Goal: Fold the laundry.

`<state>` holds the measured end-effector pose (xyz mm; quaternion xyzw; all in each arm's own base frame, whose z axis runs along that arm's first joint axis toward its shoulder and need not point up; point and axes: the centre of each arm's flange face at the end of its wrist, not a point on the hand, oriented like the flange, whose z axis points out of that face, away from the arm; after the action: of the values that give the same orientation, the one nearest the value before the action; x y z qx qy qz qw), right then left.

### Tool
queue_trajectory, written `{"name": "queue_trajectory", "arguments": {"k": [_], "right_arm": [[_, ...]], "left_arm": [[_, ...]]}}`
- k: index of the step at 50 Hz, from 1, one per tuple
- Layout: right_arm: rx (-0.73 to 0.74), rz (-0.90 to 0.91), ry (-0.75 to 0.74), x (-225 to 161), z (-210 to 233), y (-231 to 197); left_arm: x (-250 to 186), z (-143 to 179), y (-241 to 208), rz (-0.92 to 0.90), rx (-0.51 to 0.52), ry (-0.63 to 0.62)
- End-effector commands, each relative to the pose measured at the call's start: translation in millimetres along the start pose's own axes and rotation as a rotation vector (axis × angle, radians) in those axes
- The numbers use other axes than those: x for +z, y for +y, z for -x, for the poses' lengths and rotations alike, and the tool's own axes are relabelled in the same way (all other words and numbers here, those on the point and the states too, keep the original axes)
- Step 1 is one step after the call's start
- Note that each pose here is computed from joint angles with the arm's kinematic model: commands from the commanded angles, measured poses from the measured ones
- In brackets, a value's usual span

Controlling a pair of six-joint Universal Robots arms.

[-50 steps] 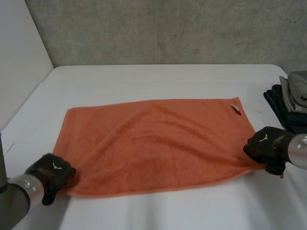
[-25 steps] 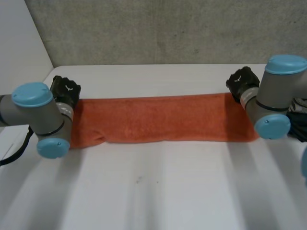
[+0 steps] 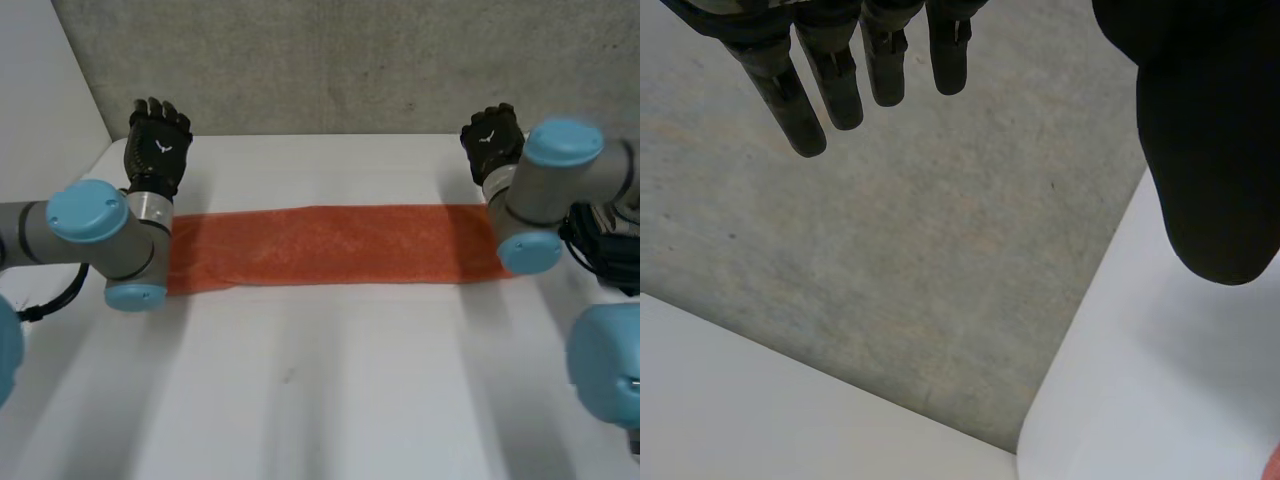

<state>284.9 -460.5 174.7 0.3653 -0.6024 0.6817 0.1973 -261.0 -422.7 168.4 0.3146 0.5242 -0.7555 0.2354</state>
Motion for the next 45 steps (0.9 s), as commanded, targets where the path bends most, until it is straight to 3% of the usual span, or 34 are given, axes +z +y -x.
{"name": "queue_trajectory", "arguments": {"k": [1,9,14,18,36,45], "right_arm": [[0.188,0.085,-0.104,-46.9,-43.5,-22.8],[0.258,0.243,-0.279,-87.3,-53.2,9.9],[0.312,0.292,-0.333,-93.0,-44.9,29.3],[0.361,0.304,-0.364,-88.2,-30.4,45.8],[0.344,0.298,-0.324,-64.9,-7.3,91.7],[0.333,0.348,-0.224,-64.1,-36.7,104.3]], "left_arm": [[-32.9,23.8,-22.6,0.015,-0.015,0.025],[-74.4,38.4,-34.8,0.048,-0.223,0.065],[-92.5,35.8,-32.7,0.095,-0.402,0.118],[-96.8,31.7,-29.3,0.125,-0.456,0.151],[-98.0,29.3,-22.2,0.153,-0.453,0.162],[-98.6,29.5,-22.1,0.156,-0.453,0.163]]}}
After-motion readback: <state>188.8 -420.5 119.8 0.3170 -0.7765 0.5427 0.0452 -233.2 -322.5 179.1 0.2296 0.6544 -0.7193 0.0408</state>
